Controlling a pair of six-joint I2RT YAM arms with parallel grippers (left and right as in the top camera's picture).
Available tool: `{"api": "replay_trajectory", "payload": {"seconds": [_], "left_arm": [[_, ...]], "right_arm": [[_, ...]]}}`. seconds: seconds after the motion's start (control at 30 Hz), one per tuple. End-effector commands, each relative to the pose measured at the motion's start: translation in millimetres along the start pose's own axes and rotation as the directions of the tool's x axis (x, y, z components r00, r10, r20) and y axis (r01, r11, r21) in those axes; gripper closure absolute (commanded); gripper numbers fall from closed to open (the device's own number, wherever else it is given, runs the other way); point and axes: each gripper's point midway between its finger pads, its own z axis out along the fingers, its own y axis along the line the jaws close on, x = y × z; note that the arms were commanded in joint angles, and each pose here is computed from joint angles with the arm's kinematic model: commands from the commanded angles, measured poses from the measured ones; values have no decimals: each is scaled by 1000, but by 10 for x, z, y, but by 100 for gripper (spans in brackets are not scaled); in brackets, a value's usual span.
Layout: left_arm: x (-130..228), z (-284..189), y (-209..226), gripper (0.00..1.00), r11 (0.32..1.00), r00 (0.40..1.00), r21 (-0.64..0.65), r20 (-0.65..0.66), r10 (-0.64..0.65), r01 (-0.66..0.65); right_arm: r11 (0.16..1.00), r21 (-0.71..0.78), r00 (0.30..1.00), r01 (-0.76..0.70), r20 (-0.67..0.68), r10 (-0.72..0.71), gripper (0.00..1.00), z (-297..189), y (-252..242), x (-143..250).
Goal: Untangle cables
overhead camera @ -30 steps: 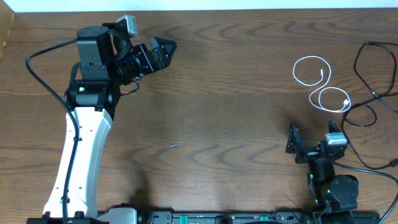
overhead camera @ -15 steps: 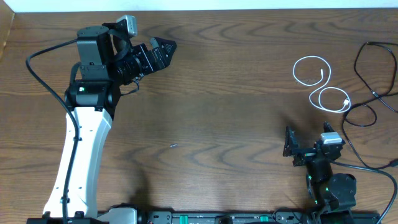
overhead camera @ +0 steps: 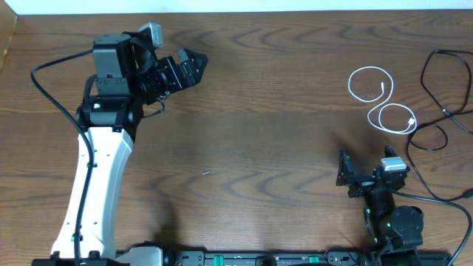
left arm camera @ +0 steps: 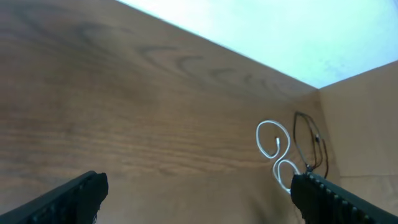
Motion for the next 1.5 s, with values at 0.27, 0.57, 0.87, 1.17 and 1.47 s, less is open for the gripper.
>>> {"api": "replay_trajectory", "payload": {"seconds": [0.27,0.57,0.87,1.17,1.47], "left_arm": [[16,-214,353,1,967,992,-227,28,123,-113],[253,-676,217,1,813,791,-271,217,573,-515],[752,-899,508,1,730,608,-408,404,683,-549],[1243,-905,857,1,718,553,-463,459,695,-519],[1477,-837,1036,1,720,567,-468,445,693,-513]], "right_arm": [[1000,-15,1000,6,2,-6,1,-5,30,0],[1000,-15,1000,6,2,-6,1,-5,31,0],[1000,-15,1000,6,2,-6,1,-5,31,0],[1000,-15,1000,6,2,-6,1,-5,31,0],[1000,-15,1000,6,2,-6,1,-5,31,0]]}}
